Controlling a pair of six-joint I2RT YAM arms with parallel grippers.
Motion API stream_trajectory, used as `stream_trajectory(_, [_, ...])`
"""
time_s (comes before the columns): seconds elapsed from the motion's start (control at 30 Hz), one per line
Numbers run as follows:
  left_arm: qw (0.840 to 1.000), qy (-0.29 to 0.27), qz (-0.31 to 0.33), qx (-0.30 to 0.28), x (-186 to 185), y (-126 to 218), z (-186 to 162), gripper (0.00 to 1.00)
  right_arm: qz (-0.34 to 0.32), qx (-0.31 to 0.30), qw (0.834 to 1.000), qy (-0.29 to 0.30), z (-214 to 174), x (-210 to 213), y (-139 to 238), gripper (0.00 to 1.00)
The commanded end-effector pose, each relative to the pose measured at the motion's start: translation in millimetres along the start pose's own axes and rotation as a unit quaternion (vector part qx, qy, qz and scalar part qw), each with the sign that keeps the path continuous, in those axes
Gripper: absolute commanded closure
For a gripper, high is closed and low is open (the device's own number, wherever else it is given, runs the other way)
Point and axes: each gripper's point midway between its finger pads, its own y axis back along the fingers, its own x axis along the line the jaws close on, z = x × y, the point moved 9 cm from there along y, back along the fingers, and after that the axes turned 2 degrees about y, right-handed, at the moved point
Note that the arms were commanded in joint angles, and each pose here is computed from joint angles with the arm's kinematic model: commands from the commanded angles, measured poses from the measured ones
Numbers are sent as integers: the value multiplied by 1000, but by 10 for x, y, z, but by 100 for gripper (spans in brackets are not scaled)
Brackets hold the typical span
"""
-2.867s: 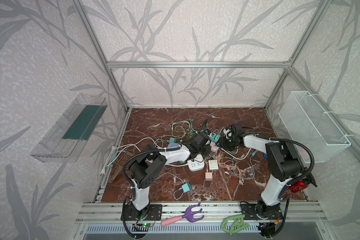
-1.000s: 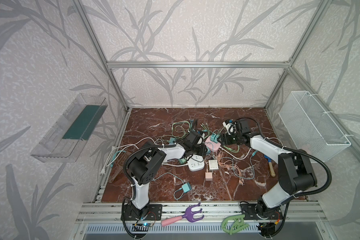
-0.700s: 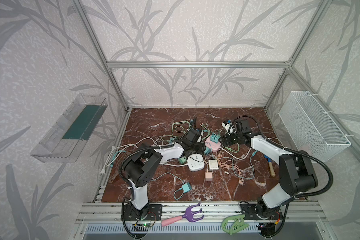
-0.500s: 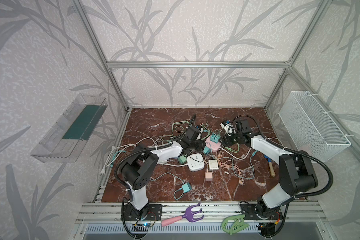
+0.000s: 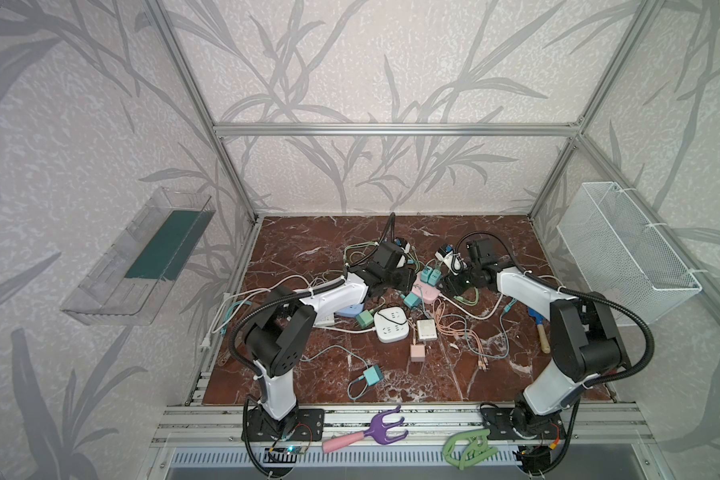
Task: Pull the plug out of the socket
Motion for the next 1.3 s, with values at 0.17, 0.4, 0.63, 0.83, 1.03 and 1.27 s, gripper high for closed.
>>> stream_trajectory(0.17, [999,1,-2,46,26,-214,-58,42,14,18,999,34,75,13,-184,30])
stream_trajectory(0.4, [998,5,3,68,60,-285,-149,44,12,28,999,40,90,5,-310,30])
stream_trajectory(0.63, [996,19,4,87,48,-393,-181,45,7,30,998,47,98,-8,-338,31])
stream_trajectory(0.83, [995,22,12,95,45,-470,-199,46,12,39,997,60,115,19,-379,34])
stream_trajectory(1.03, [995,23,17,100,44,-503,-232,46,10,48,997,63,104,25,-420,37])
stream_trajectory(1.27, [993,25,30,112,62,-531,-262,46,-1,63,995,81,87,70,-474,41])
